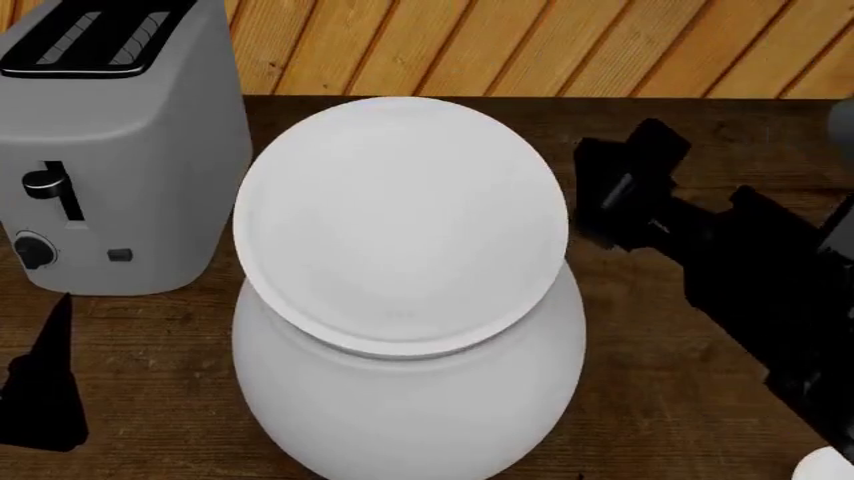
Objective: Stack the bowls from largest to smallest.
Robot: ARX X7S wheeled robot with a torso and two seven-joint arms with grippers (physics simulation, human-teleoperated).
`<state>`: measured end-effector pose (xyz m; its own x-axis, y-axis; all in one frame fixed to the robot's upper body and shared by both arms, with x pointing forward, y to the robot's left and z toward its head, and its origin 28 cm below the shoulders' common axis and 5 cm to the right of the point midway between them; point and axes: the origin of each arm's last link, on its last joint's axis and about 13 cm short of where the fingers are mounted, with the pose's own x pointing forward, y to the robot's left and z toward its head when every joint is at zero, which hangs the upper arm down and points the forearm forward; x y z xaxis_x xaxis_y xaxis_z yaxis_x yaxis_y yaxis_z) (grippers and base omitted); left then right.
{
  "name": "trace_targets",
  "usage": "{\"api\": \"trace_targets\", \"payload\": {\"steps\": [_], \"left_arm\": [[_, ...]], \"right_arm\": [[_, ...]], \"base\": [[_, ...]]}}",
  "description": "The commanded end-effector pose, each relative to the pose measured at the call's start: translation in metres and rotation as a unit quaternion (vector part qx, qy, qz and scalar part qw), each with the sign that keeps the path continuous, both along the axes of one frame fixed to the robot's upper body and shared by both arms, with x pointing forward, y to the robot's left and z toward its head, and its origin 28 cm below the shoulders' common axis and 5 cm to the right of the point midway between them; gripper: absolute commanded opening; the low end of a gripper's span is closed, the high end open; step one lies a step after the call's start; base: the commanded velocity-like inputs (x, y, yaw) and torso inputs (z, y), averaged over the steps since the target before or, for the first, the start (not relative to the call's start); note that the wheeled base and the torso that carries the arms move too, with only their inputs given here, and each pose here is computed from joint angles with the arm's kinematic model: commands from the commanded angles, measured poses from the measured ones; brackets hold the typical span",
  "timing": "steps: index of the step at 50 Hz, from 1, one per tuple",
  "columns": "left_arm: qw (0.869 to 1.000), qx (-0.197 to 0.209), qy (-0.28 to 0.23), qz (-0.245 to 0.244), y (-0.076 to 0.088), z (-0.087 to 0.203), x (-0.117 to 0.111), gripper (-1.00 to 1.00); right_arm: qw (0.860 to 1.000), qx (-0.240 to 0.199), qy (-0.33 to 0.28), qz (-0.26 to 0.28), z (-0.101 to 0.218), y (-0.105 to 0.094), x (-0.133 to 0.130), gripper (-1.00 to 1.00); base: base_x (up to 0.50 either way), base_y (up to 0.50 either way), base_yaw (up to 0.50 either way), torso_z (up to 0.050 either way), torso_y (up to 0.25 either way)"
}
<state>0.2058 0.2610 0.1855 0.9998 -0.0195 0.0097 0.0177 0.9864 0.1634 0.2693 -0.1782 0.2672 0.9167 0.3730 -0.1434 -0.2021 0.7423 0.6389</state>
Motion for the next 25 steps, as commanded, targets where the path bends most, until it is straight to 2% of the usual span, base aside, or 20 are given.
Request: {"api": "trace_targets", "payload": {"steps": [1,4,7,9,10,11,15,18,22,25], "left_arm": [[1.0,0.0,-0.001,0.002,0.0,0.001,-0.001,1.0],[1.0,0.0,-0.002,0.001,0.0,0.002,-0.002,1.0],[1.0,0.0,-0.002,0.001,0.0,0.002,-0.002,1.0],[1.0,0.001,-0.002,0.001,0.0,0.002,-0.002,1.0],[1.0,0.001,-0.001,0.001,0.0,0.001,-0.001,1.0],[1.0,0.001,-0.001,0.001,-0.001,0.001,-0.001,1.0],[1.0,0.003,0.001,-0.003,-0.003,0.0,-0.003,1.0],[1.0,0.003,0.002,-0.002,-0.002,-0.002,-0.003,1.0],[1.0,0.003,0.002,0.0,-0.002,-0.003,-0.002,1.0],[1.0,0.003,-0.004,0.004,-0.002,-0.003,-0.002,1.0]], "right_arm": [[0.995,-0.071,-0.048,-0.047,0.016,-0.017,-0.046,1.0],[0.992,-0.092,-0.054,-0.064,0.027,-0.032,-0.069,1.0],[0.989,-0.111,-0.052,-0.081,0.026,-0.04,-0.08,1.0],[0.985,-0.138,-0.044,-0.091,0.018,-0.045,-0.087,1.0],[0.977,-0.18,-0.045,-0.107,0.012,-0.048,-0.092,1.0],[0.973,-0.196,-0.044,-0.109,0.009,-0.05,-0.095,1.0],[0.972,-0.207,-0.035,-0.103,0.003,-0.052,-0.106,1.0],[0.957,-0.268,-0.027,-0.106,-0.002,-0.058,-0.119,1.0],[0.949,-0.294,-0.016,-0.117,-0.004,-0.069,-0.135,1.0],[0.946,-0.297,-0.004,-0.129,-0.009,-0.076,-0.138,1.0]], "base": [[0.0,0.0,0.0,0.0,0.0],[0.0,0.0,0.0,0.0,0.0],[0.0,0.0,0.0,0.0,0.0],[0.0,0.0,0.0,0.0,0.0],[0.0,0.0,0.0,0.0,0.0],[0.0,0.0,0.0,0.0,0.0],[0.0,0.0,0.0,0.0,0.0],[0.0,0.0,0.0,0.0,0.0],[0.0,0.0,0.0,0.0,0.0],[0.0,0.0,0.0,0.0,0.0]]}}
